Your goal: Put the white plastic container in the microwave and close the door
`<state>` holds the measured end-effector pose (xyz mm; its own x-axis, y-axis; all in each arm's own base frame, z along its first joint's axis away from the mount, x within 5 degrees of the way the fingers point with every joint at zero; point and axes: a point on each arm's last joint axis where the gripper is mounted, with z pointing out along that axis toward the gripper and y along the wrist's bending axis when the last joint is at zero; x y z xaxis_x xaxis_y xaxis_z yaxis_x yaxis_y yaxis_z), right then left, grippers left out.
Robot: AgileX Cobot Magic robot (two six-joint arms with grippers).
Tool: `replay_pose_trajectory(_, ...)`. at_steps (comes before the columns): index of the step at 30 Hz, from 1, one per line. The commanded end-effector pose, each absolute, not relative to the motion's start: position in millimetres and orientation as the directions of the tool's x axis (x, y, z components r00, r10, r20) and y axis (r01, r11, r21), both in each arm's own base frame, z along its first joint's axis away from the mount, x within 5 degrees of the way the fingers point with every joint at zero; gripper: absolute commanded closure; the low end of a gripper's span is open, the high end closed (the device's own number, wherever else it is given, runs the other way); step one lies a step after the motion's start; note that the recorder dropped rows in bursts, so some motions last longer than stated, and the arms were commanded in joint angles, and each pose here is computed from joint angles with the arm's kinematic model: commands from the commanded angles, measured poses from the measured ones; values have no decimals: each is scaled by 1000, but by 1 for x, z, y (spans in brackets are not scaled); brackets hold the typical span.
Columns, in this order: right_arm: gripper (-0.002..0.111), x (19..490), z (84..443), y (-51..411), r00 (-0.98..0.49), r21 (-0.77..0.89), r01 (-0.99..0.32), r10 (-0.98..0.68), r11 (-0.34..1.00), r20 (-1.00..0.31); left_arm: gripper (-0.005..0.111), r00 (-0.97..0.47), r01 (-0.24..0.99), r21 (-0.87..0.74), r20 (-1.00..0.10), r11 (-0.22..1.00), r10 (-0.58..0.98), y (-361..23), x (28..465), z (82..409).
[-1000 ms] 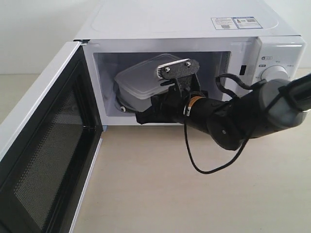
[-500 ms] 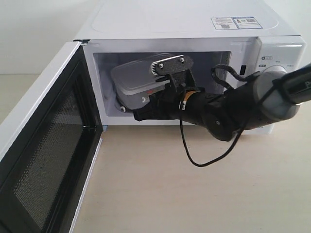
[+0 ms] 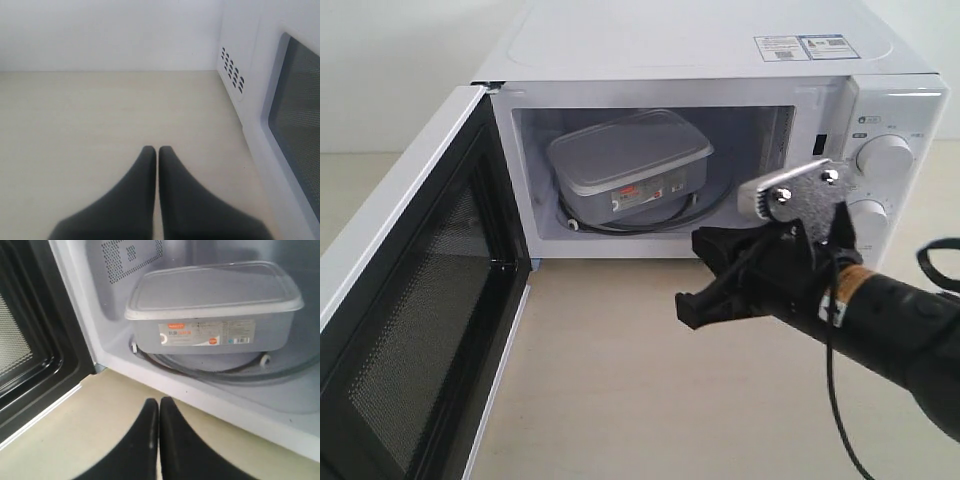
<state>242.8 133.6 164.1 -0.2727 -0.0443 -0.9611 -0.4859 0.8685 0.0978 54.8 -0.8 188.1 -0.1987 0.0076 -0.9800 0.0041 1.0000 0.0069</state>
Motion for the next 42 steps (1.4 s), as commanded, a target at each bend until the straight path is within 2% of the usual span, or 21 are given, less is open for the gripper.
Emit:
replay_pose_trajectory(1,108,218,170,124,-230,85,-522,-44,849,-972,102,-199,3,9,-980,1000,9,-1,55,187)
replay_pose_trajectory(10,108,205,182,117,-183,77,-528,-25,845,-983,102,-199,3,9,-980,1000,9,-1,55,187)
replay_pose_trajectory(42,108,205,182,117,-192,98,-522,-5,847,-981,102,-199,3,9,-980,1000,9,-1,55,187)
